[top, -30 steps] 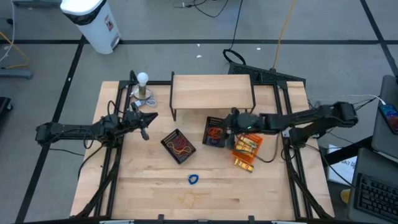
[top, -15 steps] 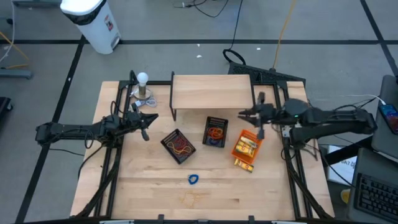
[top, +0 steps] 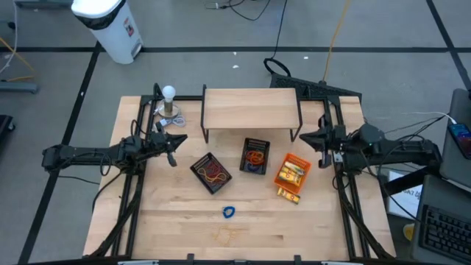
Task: Pick & Place Office Desk Supplies
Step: Put the crayon box into the orange bin
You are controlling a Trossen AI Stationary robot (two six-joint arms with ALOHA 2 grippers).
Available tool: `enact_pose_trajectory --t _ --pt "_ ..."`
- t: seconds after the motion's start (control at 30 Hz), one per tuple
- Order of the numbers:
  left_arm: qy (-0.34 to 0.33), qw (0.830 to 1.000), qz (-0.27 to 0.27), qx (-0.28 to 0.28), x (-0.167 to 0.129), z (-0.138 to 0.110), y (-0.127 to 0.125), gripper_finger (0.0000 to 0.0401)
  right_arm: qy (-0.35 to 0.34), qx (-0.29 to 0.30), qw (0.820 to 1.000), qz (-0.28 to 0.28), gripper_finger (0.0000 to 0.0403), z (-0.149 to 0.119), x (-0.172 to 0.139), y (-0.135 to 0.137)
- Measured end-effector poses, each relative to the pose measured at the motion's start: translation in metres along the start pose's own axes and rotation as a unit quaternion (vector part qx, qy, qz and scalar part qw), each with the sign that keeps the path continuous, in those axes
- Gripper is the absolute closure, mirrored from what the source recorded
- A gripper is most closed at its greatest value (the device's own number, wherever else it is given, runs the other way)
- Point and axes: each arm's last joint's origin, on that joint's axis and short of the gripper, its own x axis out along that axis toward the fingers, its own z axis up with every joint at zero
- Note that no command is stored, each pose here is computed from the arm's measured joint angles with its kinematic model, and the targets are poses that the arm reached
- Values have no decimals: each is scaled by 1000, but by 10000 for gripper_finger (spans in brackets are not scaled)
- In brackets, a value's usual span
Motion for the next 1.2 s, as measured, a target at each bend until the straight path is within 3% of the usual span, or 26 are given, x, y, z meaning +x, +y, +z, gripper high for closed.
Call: enact_pose_trajectory --t 0.5,0.63,0.9,1.2 --pt "0 1000 0 -4 0 0 0 375 -53 42 998 -6 402 -82 -28 -4" --pt "-1 1000 1 -8 0 0 0 375 -105 41 993 -19 402 -74 -30 -5" --pt "1 1000 13 -21 0 0 1 375 -30 28 999 -21 402 -89 -27 -5" --pt "18 999 18 -29 0 -3 1 375 -25 23 999 -22 403 -90 -27 -5"
